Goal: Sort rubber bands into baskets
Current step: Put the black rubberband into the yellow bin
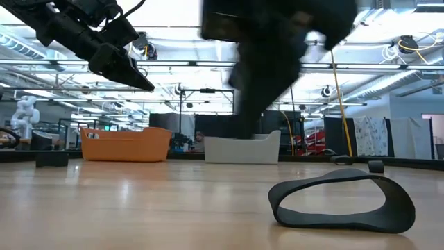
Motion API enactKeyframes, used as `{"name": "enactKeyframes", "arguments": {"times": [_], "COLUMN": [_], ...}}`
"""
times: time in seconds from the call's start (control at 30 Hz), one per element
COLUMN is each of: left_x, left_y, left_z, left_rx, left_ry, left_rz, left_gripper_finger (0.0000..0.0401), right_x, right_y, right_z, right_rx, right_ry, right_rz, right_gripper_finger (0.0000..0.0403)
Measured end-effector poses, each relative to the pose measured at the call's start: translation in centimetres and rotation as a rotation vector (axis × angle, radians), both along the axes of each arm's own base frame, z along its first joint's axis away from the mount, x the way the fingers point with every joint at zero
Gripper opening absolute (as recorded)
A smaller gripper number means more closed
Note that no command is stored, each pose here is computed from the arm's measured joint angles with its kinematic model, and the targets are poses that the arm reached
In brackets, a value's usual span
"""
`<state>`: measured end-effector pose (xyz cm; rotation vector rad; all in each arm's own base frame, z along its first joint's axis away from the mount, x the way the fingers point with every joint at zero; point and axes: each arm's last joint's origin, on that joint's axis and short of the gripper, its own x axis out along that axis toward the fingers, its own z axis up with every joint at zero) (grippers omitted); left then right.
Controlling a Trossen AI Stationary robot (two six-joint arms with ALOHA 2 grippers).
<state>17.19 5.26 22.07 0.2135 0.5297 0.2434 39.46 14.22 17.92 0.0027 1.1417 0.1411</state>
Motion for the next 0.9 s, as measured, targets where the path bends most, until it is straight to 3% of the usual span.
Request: {"name": "enactKeyframes", "arguments": {"times": [0.13,0.4,0.63,0.9], "left_x": [0.0,0.0,0.0,0.0], "left_y": [0.0,0.0,0.0,0.0], "left_z": [0.0,0.0,0.0,0.0], "left_rx": [0.0,0.008,0.011,0.011], "left_ry": [0.0,0.001,0.002,0.001], "left_rz": [0.0,-0.004,-0.006,-0.006], "left_gripper_finger": [0.0138,0.0138,0.0138,0.0138], "right_x": [-3.1,-11.6,-17.5,-20.5], "right_y": [0.5,3.5,7.7,11.0], "right_z": [2.3,7.9,10.1,9.2], "right_rx": [0.007,0.137,0.138,0.119], "right_ry": [0.152,0.5,0.553,0.597], "right_rz": [-0.115,-0.394,-0.533,-0.718], "right_gripper_finger": [0.0001,0.0001,0.0,0.0007]}}
